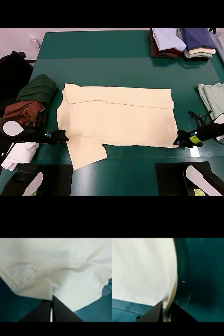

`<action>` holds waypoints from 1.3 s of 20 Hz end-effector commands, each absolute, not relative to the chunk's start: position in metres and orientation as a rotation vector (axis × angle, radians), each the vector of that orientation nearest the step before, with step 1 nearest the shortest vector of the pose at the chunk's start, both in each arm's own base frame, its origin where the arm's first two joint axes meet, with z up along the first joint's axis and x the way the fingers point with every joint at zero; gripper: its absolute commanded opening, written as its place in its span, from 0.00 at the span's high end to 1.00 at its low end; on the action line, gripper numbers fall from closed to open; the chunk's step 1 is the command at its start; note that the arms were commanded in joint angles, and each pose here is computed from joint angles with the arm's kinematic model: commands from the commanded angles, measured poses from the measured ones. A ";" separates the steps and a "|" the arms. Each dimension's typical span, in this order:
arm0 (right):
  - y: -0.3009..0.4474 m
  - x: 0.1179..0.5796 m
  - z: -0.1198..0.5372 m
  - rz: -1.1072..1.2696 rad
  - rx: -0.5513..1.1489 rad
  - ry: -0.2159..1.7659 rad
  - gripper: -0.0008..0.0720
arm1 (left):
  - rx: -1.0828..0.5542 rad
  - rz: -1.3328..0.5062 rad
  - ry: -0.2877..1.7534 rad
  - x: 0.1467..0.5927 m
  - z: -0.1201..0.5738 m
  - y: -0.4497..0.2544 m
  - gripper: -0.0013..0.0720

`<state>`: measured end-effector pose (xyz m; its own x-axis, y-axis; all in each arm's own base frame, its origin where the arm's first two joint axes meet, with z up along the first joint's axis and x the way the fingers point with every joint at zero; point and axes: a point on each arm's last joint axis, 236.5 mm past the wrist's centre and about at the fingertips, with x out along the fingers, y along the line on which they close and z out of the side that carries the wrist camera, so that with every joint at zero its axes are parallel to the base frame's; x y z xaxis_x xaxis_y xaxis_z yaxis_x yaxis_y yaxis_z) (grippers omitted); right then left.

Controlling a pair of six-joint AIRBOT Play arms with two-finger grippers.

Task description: Fold the shirts.

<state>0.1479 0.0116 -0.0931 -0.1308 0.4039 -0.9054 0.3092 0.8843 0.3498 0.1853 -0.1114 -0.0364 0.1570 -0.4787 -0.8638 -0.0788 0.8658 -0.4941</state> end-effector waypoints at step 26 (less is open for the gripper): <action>0.017 0.346 -0.011 0.135 0.285 1.416 0.97 | -0.215 -0.217 1.176 0.376 0.007 -0.062 0.95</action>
<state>0.3036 0.0044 0.0025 0.1591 0.2435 -0.9568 0.0766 0.9631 0.2579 0.3272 -0.0692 0.0149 0.3079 -0.3050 -0.9012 0.0487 0.9510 -0.3052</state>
